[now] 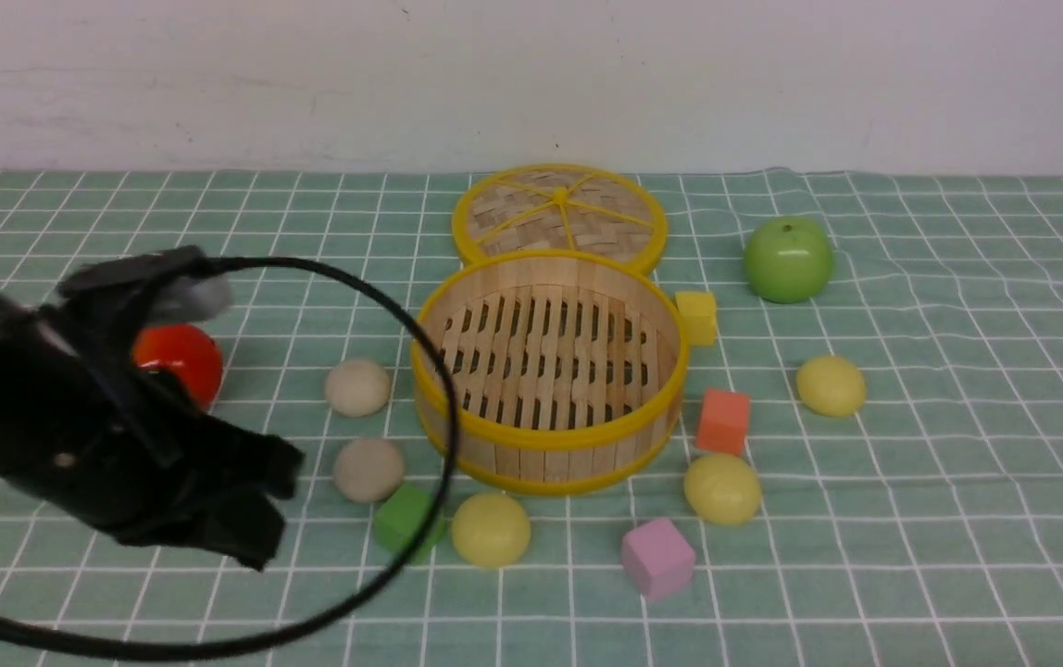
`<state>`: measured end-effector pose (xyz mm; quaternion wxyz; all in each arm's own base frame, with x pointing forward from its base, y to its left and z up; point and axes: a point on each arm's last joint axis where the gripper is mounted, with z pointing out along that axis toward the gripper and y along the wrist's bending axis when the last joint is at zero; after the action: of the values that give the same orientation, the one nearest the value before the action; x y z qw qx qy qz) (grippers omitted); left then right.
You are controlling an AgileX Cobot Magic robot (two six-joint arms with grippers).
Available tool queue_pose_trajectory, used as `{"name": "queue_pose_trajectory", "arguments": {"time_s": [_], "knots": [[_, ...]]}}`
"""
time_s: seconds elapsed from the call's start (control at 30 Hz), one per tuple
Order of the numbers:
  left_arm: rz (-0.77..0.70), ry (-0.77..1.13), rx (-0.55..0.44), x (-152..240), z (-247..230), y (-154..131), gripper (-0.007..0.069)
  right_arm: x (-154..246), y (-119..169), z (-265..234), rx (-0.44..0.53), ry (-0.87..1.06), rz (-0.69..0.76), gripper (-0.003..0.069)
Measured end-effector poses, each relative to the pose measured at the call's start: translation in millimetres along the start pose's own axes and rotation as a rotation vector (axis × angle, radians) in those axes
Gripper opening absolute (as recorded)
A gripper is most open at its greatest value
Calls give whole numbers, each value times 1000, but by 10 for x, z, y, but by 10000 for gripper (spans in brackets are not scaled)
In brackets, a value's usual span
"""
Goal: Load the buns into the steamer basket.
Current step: Use the left arm to grab a steamed stuffed bun
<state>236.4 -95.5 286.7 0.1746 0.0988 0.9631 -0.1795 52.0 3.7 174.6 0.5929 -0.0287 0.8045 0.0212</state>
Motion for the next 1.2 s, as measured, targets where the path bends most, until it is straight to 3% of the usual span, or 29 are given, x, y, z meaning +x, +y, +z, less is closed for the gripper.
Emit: {"name": "queue_pose_trajectory", "arguments": {"time_s": [0.1,0.37,0.7,1.2], "knots": [[36,-4,-38,-118,167,-134,-14,0,0,0,0,0,0,240],[48,16,-165,-517,659,-14,17,0,0,0,0,0,0,240],[84,15,-264,-964,1083,85,262,0,0,0,0,0,0,240],[111,34,-298,-1083,1428,176,267,0,0,0,0,0,0,240]]}}
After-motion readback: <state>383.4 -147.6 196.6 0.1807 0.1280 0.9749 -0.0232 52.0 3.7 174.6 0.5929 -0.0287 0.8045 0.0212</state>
